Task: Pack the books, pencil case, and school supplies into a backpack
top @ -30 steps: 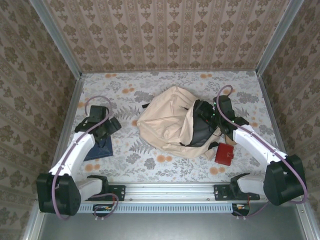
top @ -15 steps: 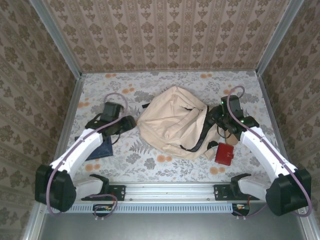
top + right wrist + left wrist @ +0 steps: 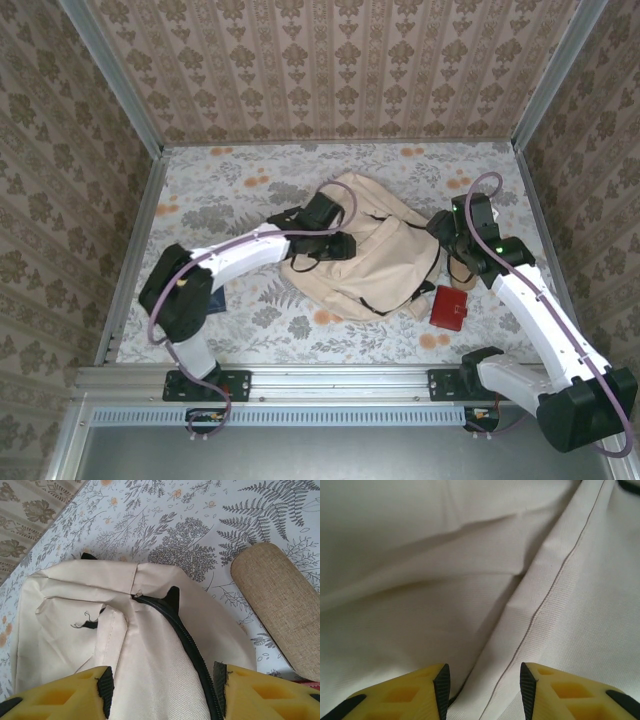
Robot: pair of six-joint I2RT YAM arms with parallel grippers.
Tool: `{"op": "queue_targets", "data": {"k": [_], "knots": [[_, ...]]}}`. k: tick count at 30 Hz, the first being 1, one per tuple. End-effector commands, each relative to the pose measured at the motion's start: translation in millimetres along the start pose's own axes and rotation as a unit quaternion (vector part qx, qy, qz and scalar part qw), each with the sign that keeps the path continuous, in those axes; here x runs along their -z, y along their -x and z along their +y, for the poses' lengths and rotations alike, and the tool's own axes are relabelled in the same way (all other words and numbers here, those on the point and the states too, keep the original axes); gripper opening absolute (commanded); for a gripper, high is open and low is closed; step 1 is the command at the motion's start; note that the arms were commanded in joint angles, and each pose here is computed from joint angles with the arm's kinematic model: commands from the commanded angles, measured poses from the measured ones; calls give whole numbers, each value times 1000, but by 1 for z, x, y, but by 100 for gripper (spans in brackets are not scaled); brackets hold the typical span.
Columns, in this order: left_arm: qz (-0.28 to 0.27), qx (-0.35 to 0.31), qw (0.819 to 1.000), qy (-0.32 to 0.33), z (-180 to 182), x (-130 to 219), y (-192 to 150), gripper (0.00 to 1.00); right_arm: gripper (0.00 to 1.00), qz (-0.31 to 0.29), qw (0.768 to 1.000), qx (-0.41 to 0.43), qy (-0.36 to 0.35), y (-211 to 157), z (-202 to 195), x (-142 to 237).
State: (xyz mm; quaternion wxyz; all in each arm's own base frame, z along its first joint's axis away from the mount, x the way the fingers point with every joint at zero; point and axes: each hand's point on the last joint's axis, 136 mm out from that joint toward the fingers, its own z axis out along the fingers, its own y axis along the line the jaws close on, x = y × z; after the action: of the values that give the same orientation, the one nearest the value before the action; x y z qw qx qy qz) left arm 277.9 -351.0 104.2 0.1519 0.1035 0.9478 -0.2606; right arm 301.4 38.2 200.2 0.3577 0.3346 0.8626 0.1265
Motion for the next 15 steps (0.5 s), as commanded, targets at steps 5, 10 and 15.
{"op": "queue_targets", "data": {"k": [5,10,15], "knots": [[53,17,996,70,34,-32,-3,44,60,13,1000,11,12,-4,4,-2],[35,42,994,99,69,-42,26,44,60,49,997,26,48,-16,21,-12],[6,75,991,108,101,-48,74,44,61,121,983,55,124,-38,57,-29]]}}
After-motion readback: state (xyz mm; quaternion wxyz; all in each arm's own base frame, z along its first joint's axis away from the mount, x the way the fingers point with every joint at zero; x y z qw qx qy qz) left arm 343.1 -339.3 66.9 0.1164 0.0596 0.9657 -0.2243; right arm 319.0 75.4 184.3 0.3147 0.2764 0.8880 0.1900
